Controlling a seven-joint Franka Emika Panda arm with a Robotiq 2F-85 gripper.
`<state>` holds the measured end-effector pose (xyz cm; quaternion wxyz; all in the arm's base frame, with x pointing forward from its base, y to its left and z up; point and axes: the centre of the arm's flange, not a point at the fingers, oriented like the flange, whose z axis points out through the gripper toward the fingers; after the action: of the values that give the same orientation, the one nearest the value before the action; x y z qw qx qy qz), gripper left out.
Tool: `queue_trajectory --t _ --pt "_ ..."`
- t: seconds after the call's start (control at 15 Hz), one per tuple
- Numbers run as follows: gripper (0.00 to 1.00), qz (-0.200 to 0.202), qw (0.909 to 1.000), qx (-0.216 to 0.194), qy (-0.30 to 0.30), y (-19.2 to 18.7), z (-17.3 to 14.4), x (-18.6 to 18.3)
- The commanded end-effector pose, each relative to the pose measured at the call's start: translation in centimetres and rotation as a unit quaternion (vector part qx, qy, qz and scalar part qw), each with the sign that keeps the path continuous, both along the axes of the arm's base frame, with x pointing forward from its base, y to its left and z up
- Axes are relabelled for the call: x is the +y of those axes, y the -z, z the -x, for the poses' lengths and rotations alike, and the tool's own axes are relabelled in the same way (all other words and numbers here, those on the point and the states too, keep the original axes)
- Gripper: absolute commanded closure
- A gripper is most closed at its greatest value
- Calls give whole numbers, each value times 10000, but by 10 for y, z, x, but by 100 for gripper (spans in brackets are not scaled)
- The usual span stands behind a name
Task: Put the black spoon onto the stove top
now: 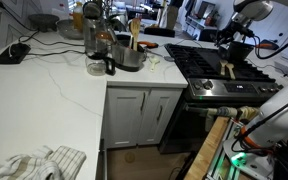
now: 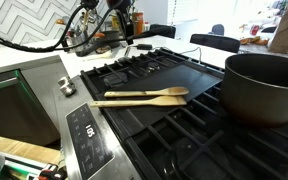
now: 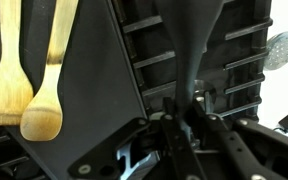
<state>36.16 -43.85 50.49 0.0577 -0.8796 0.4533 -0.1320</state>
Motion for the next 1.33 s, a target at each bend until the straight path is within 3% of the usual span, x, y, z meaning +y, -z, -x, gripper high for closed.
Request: queue_trajectory --t 0.0,0.07,0.6,1.27 --pt "81 0 10000 0 0 0 0 0" --pt "95 15 10000 41 55 3 -2 -4" --pt "95 -127 9987 290 397 39 1 -73" --pt "95 -125 9958 772 482 98 -12 -118"
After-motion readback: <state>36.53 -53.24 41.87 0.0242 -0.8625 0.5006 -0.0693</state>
